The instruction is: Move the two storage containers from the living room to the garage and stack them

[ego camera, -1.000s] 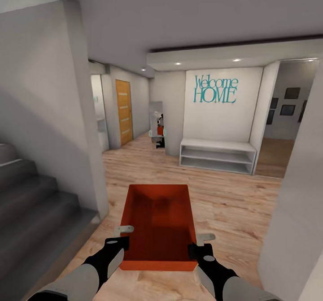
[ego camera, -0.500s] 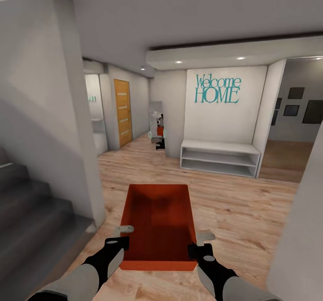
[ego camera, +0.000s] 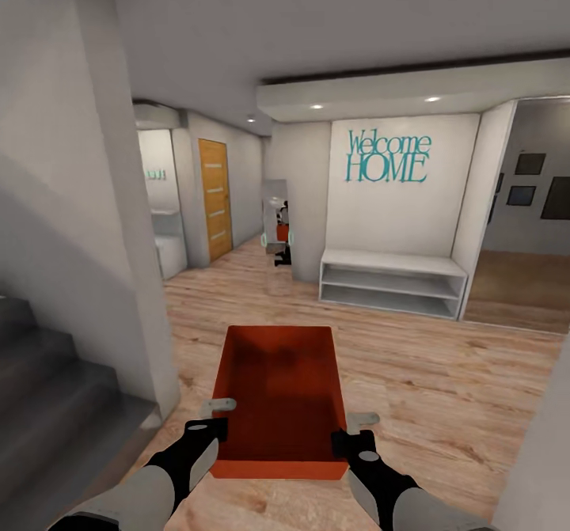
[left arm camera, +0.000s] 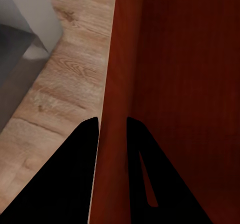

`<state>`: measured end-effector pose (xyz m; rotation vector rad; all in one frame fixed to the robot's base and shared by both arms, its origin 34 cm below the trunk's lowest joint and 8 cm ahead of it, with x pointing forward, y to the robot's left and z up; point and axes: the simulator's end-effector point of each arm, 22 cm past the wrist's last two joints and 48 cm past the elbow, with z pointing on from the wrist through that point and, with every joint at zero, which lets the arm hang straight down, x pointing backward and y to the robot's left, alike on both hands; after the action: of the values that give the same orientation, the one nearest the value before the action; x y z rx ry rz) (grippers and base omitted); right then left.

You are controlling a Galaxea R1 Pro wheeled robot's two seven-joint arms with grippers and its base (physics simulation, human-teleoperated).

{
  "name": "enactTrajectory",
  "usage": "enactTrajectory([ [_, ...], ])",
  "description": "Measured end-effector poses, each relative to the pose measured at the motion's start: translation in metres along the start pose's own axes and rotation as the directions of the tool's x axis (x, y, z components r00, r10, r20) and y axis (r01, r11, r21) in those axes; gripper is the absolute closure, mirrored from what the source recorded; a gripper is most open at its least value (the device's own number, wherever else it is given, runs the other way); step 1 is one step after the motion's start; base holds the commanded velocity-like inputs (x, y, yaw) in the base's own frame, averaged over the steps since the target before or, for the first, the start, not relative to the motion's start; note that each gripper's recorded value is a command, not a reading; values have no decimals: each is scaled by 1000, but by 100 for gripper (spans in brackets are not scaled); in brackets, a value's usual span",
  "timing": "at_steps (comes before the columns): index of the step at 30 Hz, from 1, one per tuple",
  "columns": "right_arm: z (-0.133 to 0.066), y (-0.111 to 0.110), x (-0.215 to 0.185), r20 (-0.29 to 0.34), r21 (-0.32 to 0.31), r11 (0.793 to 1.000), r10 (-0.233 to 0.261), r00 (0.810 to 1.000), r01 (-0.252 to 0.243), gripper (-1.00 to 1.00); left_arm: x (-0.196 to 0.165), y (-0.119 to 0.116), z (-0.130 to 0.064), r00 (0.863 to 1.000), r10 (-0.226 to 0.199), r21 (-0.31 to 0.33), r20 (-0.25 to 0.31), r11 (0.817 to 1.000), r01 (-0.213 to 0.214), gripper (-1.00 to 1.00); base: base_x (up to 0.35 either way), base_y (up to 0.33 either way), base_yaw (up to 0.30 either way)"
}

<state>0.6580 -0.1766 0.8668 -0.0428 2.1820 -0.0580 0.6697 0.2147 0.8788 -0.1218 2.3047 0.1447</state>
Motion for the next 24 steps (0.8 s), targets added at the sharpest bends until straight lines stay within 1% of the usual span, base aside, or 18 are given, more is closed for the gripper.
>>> enactTrajectory([
  [7,0,0,0,-1,-1,1000,-1,1000,1,100,1,0,0,1000,-1,0,-1,1000,1,100,322,0,19],
  [10,0,0,0,-1,-2,1000,0,1000,0,100,1,0,0,1000,-1,-1,-1,1000,1,100,322,0,177],
  [16,0,0,0,0,-2,1000,0,1000,0,100,0,0,0,1000,-1,-1,0,1000,1,100,322,0,251],
  [24,0,-1,0,1,-1,1000,0,1000,0,100,0,-1,0,1000,0,-1,1,1000,0,100,322,0,44],
])
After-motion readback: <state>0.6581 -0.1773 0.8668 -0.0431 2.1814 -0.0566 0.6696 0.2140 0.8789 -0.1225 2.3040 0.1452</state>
